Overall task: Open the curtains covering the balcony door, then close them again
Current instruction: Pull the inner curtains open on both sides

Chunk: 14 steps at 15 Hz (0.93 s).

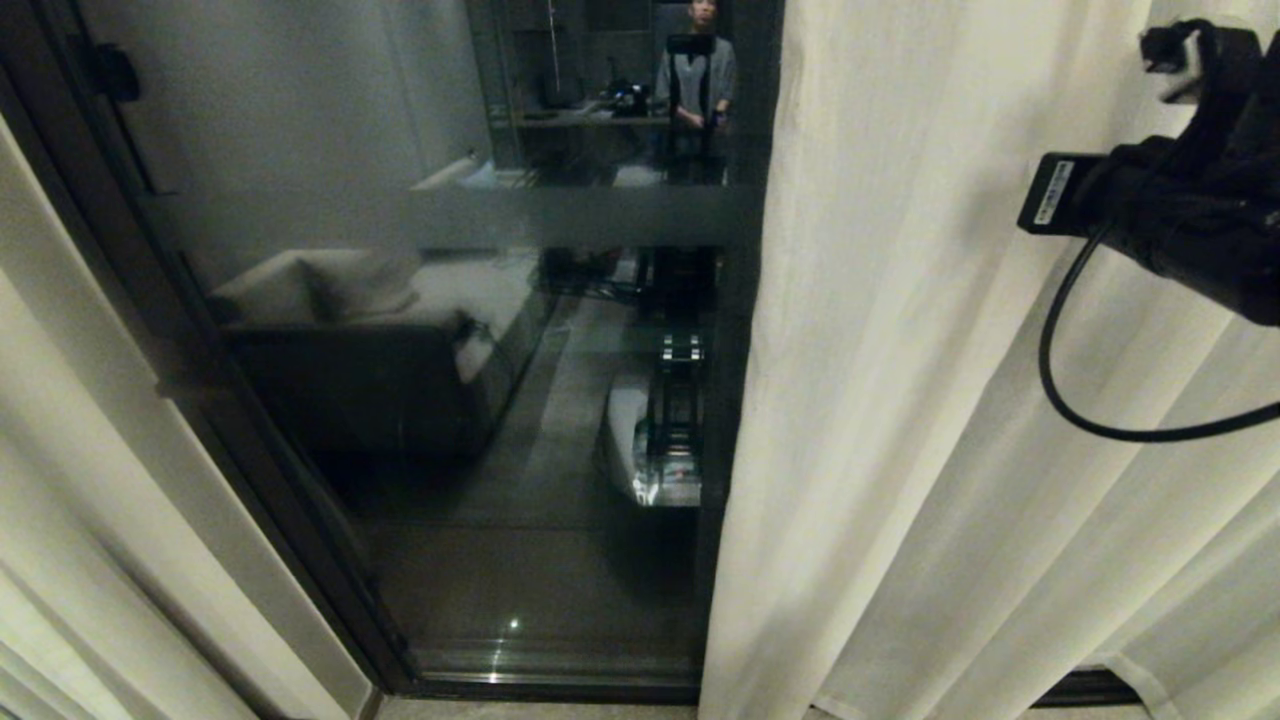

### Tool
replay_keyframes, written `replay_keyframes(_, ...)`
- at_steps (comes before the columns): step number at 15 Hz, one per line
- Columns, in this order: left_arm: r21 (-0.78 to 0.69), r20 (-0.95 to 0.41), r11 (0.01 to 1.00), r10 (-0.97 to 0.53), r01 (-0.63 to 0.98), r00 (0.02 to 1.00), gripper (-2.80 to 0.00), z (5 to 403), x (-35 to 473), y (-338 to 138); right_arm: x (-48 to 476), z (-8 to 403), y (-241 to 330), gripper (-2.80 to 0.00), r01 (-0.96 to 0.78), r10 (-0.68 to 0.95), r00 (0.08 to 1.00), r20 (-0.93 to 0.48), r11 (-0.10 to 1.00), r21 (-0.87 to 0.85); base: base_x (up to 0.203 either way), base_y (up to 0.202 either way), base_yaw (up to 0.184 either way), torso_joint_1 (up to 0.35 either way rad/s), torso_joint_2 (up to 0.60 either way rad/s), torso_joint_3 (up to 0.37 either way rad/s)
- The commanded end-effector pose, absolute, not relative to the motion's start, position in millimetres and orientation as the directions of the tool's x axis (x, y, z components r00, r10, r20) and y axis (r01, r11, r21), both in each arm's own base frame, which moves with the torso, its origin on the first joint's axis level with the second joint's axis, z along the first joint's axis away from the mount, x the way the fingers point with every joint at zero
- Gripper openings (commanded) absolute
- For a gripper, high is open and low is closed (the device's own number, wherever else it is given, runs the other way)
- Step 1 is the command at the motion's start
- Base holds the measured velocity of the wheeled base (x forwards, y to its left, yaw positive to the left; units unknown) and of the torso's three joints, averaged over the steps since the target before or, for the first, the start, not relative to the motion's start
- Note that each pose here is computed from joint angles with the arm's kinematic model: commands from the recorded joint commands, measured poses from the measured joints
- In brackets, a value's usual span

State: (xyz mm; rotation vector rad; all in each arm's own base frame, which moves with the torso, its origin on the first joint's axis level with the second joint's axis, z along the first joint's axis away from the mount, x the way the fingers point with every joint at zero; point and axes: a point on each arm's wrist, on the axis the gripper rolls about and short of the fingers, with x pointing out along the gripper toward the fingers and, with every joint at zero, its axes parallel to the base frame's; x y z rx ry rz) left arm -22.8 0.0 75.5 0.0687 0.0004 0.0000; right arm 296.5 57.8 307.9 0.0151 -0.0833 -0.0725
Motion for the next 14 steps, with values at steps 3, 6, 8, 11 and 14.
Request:
replay_keyframes(3,0.069,0.000,0.998,-0.001,0.001,1.000,-2.80,75.5,-22.8,0.0,294.0,311.4,37.3,-2.80,0.131,-0.134,0.985,0.109,0.991,0.034,0.000,0.000,0.000,0.000,0.00,0.000)
replay_keyframes(6,0.069,0.000,0.998,0.000,0.000,1.000,-2.80,75.5,-22.8,0.0,294.2,311.2,37.3,-2.80,0.131,-0.134,0.985,0.108,0.991,0.033,0.000,0.000,0.000,0.000,0.00,0.000)
replay_keyframes(8,0.069,0.000,0.998,0.000,0.000,1.000,-2.80,75.5,-22.8,0.0,294.7,308.2,37.5,-2.80,0.130,-0.132,0.986,0.098,0.991,0.031,0.000,0.000,0.000,0.000,0.00,0.000)
replay_keyframes(11,0.069,0.000,0.998,0.000,0.000,1.000,-2.80,75.5,-22.8,0.0,301.7,305.1,30.7,-2.80,0.153,-0.158,0.980,0.122,0.987,0.048,0.000,0.000,0.000,0.000,0.00,0.000)
replay_keyframes(14,0.069,0.000,0.998,0.000,0.000,1.000,-2.80,75.5,-22.8,0.0,304.8,303.0,4.3,-2.80,0.206,-0.210,0.969,0.128,0.977,0.045,0.000,0.000,0.000,0.000,0.00,0.000)
